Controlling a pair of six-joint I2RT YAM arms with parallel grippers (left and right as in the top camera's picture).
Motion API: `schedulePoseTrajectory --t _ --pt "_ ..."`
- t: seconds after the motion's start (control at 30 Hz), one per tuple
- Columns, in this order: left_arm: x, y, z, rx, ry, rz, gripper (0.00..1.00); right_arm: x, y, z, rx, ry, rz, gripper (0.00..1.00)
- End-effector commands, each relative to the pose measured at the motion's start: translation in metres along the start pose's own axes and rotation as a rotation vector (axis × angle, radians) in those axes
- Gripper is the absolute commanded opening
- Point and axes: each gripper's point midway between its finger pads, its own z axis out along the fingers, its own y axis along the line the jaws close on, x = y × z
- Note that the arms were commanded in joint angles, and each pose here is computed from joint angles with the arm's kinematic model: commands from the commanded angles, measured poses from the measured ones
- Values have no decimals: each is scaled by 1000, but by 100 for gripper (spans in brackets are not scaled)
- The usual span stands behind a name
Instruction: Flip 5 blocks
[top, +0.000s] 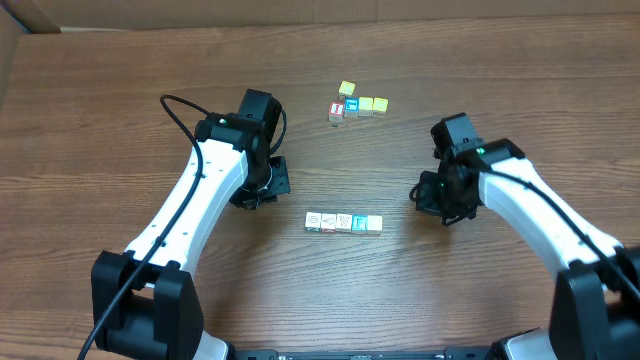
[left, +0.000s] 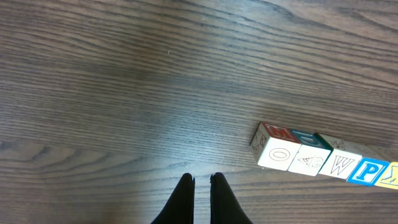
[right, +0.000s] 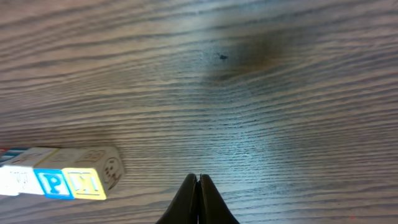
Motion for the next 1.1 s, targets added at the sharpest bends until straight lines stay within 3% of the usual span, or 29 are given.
schedulePoseTrajectory --t 0.0,0.3,0.47,0.83,1.07 --pt "-1 3 9 -18 18 -18 4 -7 -2 -6 7 -53 10 4" --pt "9 -14 45 43 159 27 4 11 9 2 -29 2 31 4" --pt "8 -15 46 41 153 42 4 27 28 7 -63 42 115 4" --pt "20 -12 58 29 180 50 4 18 22 16 11 -58 321 4" --pt "19 -16 59 40 172 51 4 25 35 33 -75 -15 332 4"
